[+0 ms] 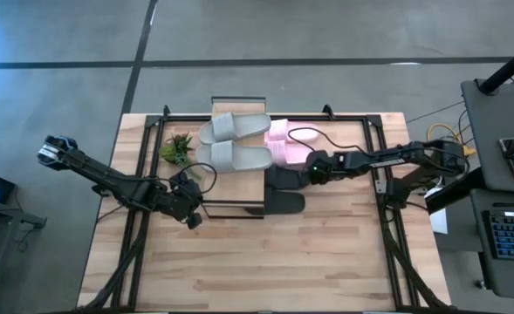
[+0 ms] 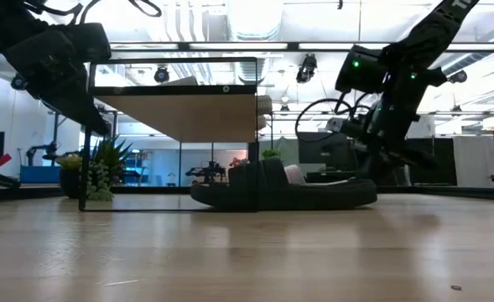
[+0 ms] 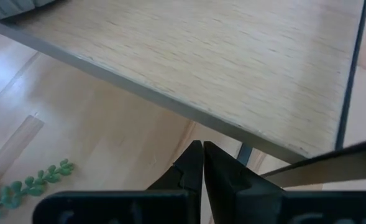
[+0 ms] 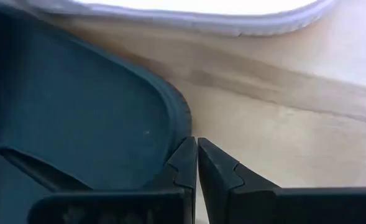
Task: Pick and place slides into the shelf
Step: Adjust the black slides under the shelf, then adjust the pink slides under the shelf
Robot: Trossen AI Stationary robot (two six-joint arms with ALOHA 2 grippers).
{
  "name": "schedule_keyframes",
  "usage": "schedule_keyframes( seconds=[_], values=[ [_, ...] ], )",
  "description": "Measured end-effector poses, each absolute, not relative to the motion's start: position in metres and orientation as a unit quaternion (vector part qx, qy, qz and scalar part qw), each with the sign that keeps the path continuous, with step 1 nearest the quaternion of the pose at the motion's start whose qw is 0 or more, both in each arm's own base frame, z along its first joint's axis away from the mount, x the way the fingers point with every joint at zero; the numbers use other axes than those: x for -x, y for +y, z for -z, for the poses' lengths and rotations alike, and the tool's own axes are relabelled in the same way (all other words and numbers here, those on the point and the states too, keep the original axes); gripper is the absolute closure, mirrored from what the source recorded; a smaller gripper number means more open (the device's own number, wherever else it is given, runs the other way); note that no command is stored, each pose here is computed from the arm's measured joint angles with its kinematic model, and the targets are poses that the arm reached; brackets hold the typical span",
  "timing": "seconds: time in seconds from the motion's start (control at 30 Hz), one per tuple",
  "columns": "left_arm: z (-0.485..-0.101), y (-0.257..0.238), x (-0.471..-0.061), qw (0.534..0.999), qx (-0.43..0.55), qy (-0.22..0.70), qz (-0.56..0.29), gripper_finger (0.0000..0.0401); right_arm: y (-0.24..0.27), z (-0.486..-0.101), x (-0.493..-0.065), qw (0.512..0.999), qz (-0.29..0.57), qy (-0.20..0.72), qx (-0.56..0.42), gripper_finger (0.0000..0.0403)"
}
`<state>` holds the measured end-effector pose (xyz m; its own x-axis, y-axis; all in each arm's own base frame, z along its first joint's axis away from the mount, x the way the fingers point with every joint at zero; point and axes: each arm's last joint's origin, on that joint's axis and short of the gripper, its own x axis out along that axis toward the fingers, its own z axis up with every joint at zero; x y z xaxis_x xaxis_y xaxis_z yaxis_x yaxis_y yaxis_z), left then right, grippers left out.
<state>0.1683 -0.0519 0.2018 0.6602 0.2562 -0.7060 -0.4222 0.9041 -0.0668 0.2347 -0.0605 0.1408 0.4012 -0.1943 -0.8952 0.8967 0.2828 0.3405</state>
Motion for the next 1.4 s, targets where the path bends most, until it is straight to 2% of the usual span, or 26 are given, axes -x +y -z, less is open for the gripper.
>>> schedule_keyframes(
  seconds=[0.23,0.4,0.57,0.73,1.03,1.4],
  values=[
    [-0.202,-0.052,-0.168,0.904,0.113,0.368,-0.188,0.0401,-0.062,-0.13,-0.236,0.677,0.426,0.384,-0.46,0.0394],
    [-0.202,-0.052,-0.168,0.904,0.112,0.368,-0.188,0.0401,-0.066,-0.141,-0.228,0.675,0.475,0.353,-0.44,0.0394],
    [-0.202,-0.052,-0.167,0.903,0.112,0.37,-0.188,0.0401,-0.076,-0.156,-0.213,0.649,0.542,0.367,-0.388,0.0394],
    [-0.202,-0.05,-0.167,0.902,0.113,0.37,-0.191,0.0401,-0.099,-0.155,-0.21,0.653,0.536,0.379,-0.376,0.0394],
    [-0.202,-0.05,-0.167,0.901,0.112,0.372,-0.192,0.0401,-0.138,-0.149,-0.212,0.68,0.514,0.346,-0.393,0.0394],
    [-0.203,-0.049,-0.164,0.899,0.11,0.376,-0.194,0.0401,-0.143,-0.13,-0.217,0.67,0.487,0.378,-0.415,0.0394]
  ],
)
